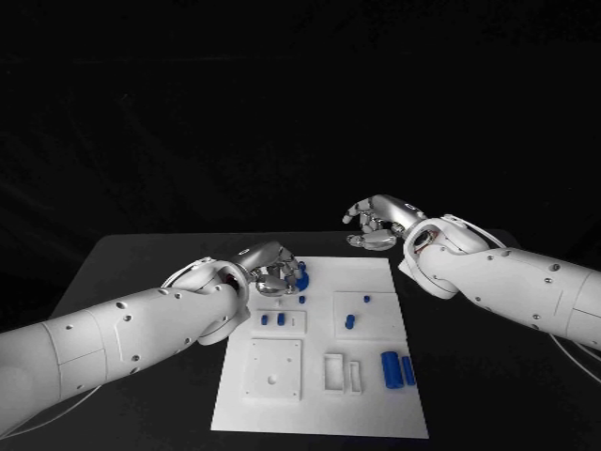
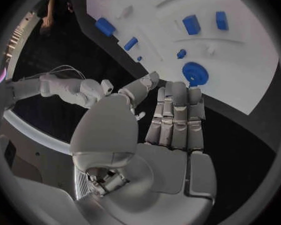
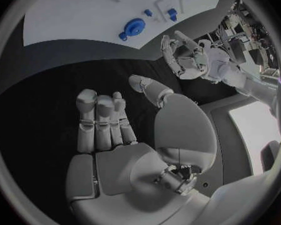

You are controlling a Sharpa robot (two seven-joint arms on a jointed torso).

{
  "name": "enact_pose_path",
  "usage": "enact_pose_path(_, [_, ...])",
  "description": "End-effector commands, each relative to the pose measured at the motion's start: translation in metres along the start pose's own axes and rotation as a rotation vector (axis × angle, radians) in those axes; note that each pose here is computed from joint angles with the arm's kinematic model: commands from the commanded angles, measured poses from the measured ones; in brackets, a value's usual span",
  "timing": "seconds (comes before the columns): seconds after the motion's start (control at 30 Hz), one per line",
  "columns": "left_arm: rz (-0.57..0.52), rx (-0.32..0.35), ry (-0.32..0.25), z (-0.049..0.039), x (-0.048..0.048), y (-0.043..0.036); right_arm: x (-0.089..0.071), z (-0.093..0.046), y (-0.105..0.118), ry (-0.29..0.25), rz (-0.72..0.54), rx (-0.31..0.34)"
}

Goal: Assemble the parts on the task board

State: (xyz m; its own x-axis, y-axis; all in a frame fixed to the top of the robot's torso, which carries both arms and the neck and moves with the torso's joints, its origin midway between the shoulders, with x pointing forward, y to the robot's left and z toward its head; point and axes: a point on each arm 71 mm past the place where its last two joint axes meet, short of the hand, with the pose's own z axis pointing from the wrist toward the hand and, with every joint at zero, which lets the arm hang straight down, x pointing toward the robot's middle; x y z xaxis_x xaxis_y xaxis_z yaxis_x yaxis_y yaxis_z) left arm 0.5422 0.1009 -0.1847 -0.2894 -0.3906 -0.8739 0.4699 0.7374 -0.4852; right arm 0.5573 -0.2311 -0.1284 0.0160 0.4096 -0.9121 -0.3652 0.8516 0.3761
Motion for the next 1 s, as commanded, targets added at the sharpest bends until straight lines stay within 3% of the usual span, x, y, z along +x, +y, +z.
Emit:
enact_pose_path(0.03, [0.173, 0.065, 0.059, 0.0074, 0.0063, -0.0078, 0.002, 0.001, 0.003, 0.008, 0.0, -0.014])
enact_pose_path(0.2, [0.251, 0.067, 0.07, 0.016, 0.0129, -0.0078, 0.003, 0.002, 0.004, 0.007, 0.001, -0.018])
enact_pose_path(0.53, [0.341, 0.057, 0.092, 0.0237, 0.0272, -0.0005, 0.004, 0.003, 0.008, 0.009, 0.003, -0.026])
enact_pose_path(1.0, [0.339, 0.069, 0.071, 0.0287, 0.0296, 0.0009, 0.005, 0.003, 0.011, 0.011, 0.004, -0.032])
